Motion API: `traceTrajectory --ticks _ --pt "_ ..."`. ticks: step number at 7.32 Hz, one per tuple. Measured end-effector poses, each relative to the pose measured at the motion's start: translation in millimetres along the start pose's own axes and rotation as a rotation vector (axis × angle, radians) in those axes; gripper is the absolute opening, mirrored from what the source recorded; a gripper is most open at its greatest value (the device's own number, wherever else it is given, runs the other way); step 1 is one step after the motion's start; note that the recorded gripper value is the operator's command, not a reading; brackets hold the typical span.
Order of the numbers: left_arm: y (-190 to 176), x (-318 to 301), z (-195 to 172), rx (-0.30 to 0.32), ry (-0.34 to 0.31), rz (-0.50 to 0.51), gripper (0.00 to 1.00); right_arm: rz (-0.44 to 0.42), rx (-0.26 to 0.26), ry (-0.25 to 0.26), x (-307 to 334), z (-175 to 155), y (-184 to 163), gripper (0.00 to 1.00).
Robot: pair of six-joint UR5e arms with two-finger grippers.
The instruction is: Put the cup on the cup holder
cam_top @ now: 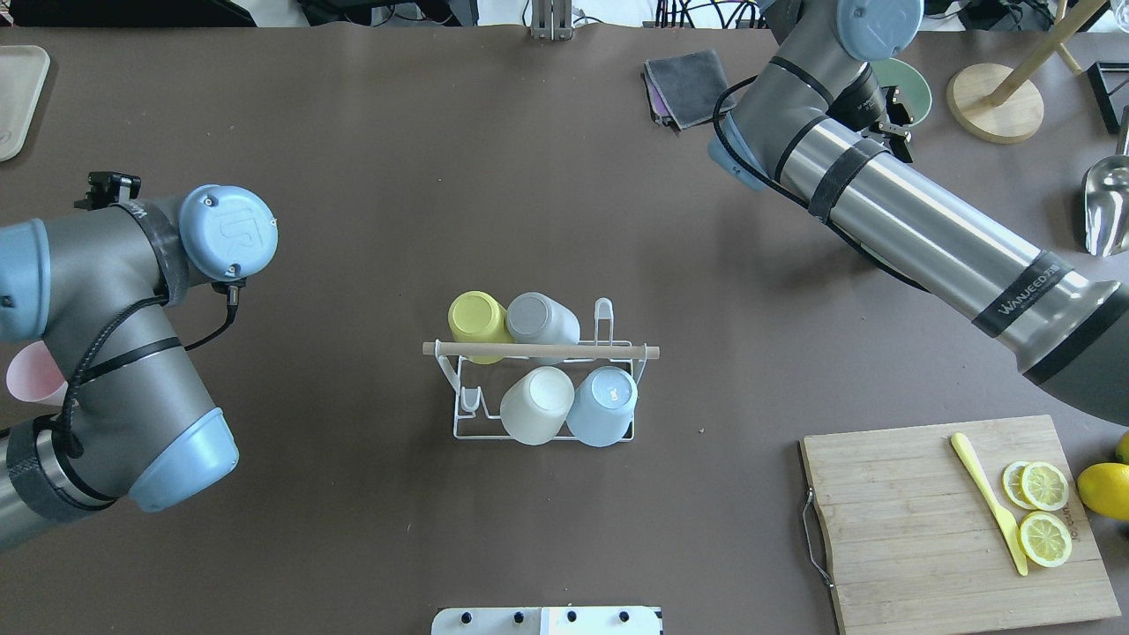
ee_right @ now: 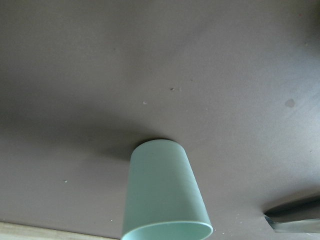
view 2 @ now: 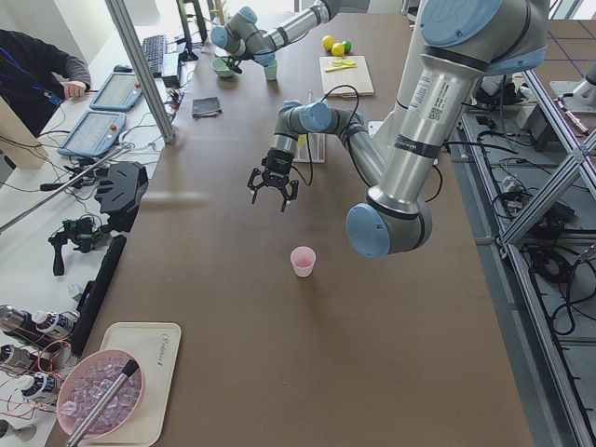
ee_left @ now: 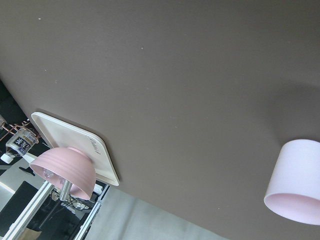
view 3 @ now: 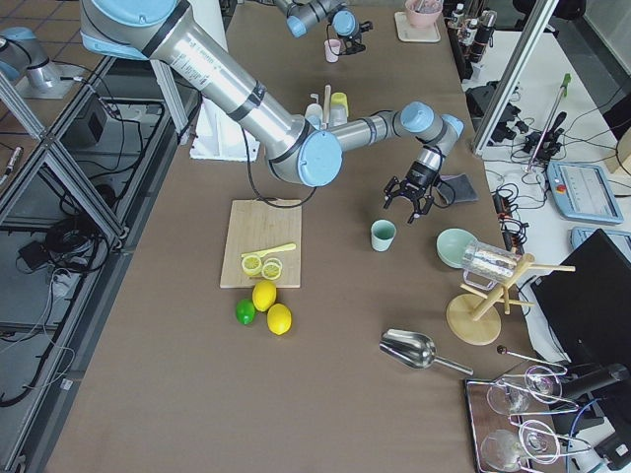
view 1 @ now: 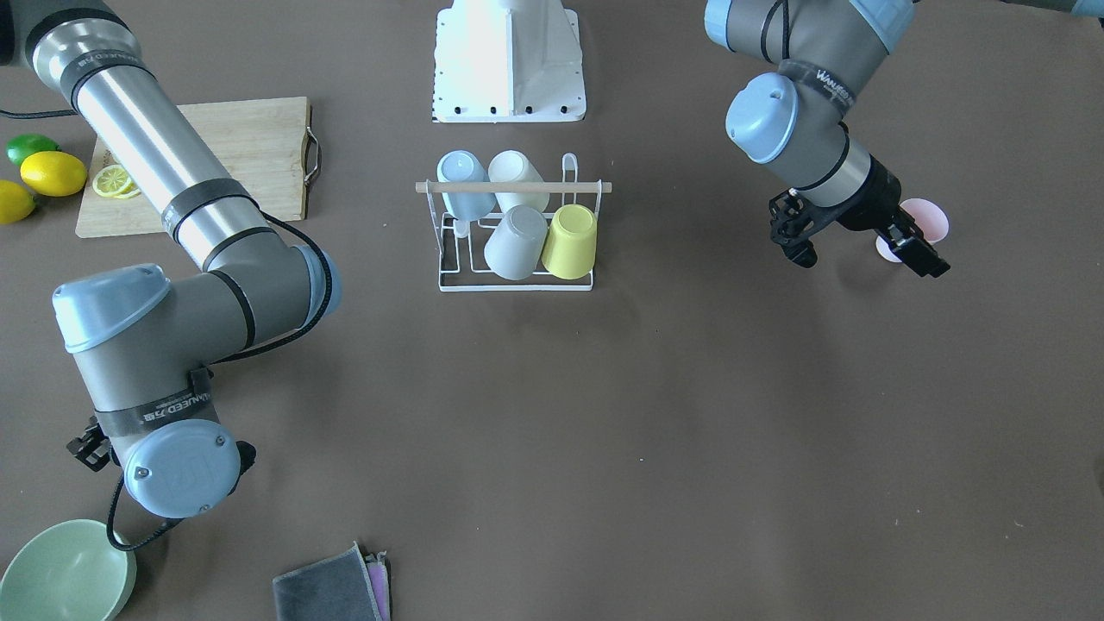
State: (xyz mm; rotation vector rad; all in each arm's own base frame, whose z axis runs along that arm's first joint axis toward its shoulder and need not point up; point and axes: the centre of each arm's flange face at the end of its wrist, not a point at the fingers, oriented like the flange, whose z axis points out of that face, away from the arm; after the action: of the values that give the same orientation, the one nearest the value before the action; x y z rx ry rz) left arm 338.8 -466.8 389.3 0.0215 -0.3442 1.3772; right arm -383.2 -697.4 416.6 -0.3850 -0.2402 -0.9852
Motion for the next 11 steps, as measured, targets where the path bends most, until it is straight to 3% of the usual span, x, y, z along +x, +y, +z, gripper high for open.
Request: traceTrajectory --ticks 2,4,8,11 --pt "-14 15 22 -0.052 0.016 0.209 0.98 -0.048 -0.050 0.036 -12 15 -12 0.99" --pt "-27 42 39 -0.073 0.026 0.299 0.98 -0.062 -0.074 0.050 -14 26 -19 0.99" --pt "-37 61 38 -0.031 0.109 0.196 0.98 -0.102 -0.101 0.076 -18 52 -36 0.99" --pt "-40 74 51 -0.043 0.157 0.093 0.97 -0.162 -0.137 0.108 -13 62 -38 0.99"
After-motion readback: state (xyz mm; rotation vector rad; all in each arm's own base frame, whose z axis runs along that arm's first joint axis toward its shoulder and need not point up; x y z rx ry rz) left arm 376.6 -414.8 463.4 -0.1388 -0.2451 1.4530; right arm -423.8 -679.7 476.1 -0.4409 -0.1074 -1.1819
